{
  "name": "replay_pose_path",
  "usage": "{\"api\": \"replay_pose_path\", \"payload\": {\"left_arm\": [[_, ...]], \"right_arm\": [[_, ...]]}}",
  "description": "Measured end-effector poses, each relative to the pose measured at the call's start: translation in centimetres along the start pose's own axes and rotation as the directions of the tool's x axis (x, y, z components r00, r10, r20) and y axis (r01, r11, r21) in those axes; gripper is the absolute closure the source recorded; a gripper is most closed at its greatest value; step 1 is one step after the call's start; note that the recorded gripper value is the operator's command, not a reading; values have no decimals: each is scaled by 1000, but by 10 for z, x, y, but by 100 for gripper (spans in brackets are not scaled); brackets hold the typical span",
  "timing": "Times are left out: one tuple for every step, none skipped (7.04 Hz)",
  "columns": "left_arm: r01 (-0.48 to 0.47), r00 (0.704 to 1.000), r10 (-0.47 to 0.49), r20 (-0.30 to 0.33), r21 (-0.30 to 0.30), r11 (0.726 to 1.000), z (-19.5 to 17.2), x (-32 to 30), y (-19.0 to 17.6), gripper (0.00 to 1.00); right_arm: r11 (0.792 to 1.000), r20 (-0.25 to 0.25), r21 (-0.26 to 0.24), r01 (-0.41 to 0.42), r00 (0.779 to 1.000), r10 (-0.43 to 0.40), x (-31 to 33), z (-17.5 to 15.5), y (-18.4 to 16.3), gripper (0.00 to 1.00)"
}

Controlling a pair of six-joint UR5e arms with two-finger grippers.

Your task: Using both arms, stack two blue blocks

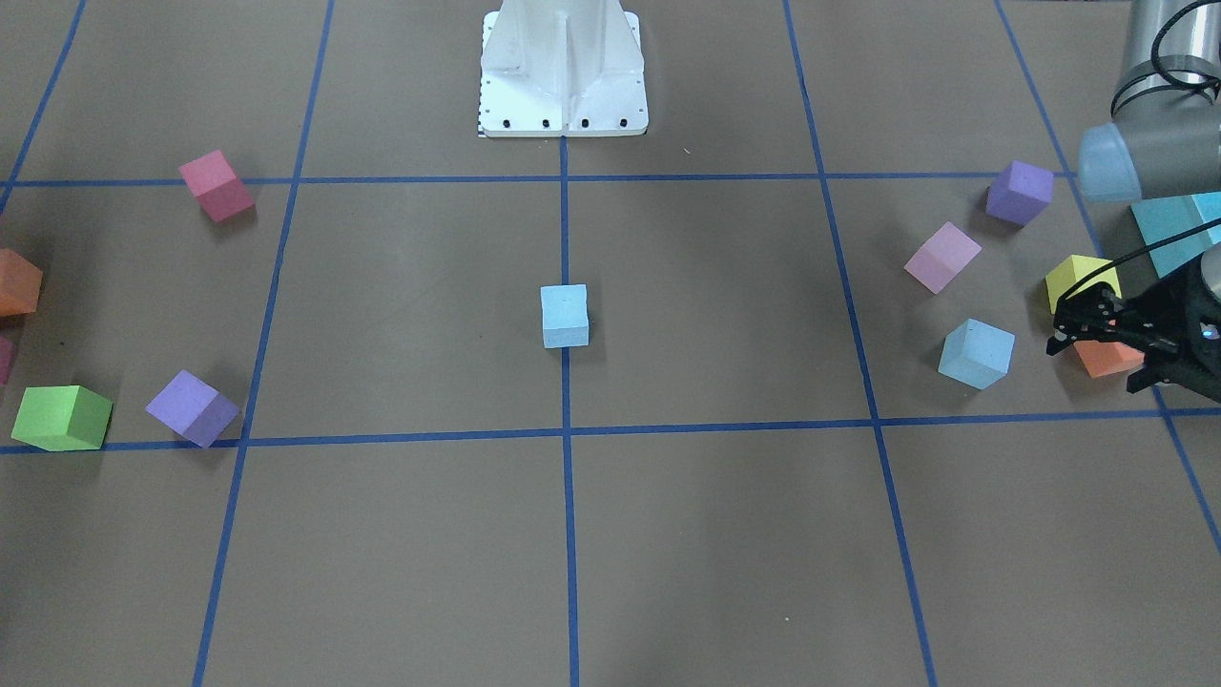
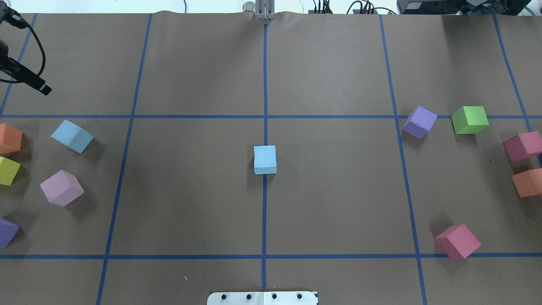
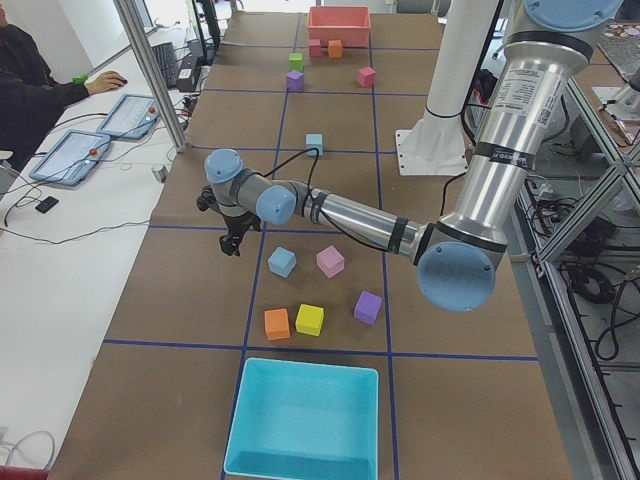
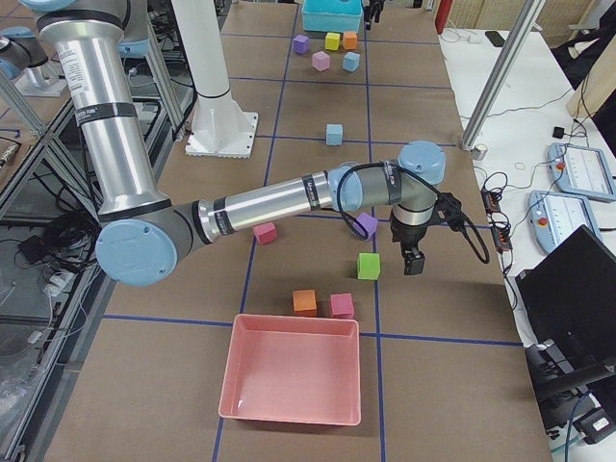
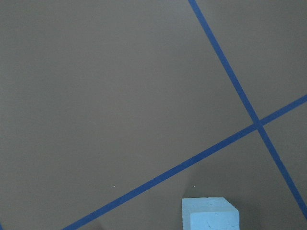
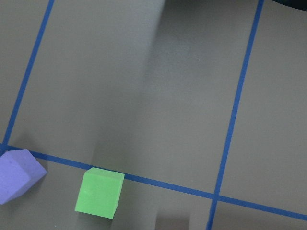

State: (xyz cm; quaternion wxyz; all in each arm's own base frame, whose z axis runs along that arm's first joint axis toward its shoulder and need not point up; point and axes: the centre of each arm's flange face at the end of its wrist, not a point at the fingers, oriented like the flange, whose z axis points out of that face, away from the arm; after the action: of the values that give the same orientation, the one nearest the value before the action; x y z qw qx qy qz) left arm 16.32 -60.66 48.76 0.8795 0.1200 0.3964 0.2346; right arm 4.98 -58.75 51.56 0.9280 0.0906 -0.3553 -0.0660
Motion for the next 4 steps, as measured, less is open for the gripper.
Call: {"api": "replay_pose_path", "payload": {"left_arm": [[-20,1000,20,6,-27,999,20,12,-8,2],[-27,1000,27,8,-47,999,34,17,-11,2],[-21,1000,21,7,-57,998,41,19,-11,2],[-6,1000,7,5,-62,998,48,21,-12,2]], "right_arm": [[1000,-2,-3,-21,1000,21,11,0,9,0],[999,-4,-14,-43,999,43,26,4,24,0],[998,-6,-27,-52,999,52,44,10,44,0],[998,-7,-41,-48,999,48,60,16,64,0]]}}
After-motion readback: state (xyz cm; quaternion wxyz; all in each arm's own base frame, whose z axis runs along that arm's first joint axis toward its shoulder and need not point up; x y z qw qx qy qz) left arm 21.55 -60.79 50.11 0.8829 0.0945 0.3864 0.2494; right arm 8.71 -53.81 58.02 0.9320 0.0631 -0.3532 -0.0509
